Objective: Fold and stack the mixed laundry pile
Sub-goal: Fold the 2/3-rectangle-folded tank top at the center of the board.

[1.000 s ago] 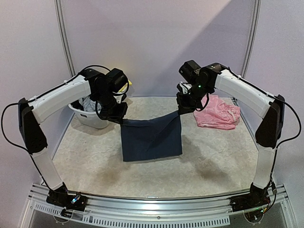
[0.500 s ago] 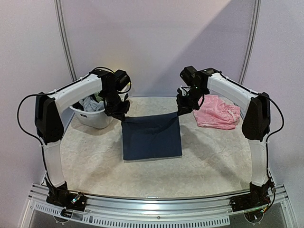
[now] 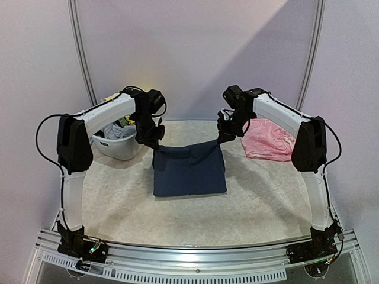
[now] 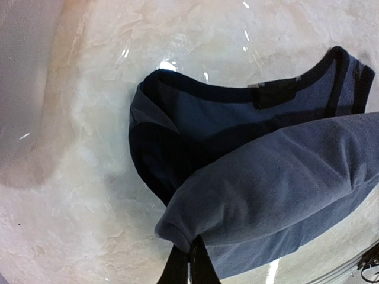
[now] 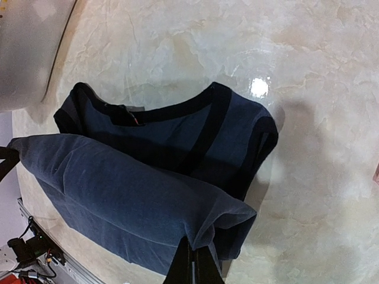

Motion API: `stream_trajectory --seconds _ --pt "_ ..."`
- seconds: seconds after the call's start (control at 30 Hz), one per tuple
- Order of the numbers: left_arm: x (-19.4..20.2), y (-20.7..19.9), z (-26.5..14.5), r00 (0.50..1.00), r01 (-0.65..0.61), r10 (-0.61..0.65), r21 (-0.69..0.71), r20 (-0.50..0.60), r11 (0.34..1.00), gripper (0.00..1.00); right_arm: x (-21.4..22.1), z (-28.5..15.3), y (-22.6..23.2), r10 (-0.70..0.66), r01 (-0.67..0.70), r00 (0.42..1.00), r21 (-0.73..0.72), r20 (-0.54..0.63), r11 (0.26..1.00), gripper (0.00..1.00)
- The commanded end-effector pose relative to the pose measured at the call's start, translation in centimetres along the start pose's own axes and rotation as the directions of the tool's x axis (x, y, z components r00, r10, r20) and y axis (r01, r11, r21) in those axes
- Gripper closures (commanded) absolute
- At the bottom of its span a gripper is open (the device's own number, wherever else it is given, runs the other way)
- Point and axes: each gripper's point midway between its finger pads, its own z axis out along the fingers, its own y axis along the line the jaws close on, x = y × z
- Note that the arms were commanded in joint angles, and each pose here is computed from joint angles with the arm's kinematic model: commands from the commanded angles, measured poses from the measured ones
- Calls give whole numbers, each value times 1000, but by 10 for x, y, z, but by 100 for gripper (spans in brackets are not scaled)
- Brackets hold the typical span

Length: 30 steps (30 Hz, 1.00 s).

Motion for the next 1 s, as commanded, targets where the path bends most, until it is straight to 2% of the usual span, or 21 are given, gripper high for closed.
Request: stream_trajectory --seconds 0.0,0.6,0.8,0.83,0.87,0.93,0.97 --pt "-12 5 5 1000 26 -26 4 7 1000 100 -14 10 -6 -8 8 1000 -4 23 1000 100" --pt "-34 25 20 1000 30 -30 -48 8 998 100 -37 32 -12 45 -42 997 -48 69 998 100" --pt "-44 32 32 996 83 -82 -47 21 995 100 -48 35 -8 71 -63 992 -71 109 995 98" --pt "-49 38 36 995 97 -95 -68 40 993 97 -51 36 -7 77 -68 990 -78 118 995 92" --pt "-55 40 38 992 118 -115 -66 53 991 85 -54 37 -6 82 -71 988 -86 130 994 81" --pt "-69 36 35 986 142 -139 -31 90 989 53 -61 36 -1 103 -88 984 -110 146 990 57" --pt "-76 32 29 984 143 -140 -15 113 990 29 -65 34 2 111 -93 982 -123 153 988 46"
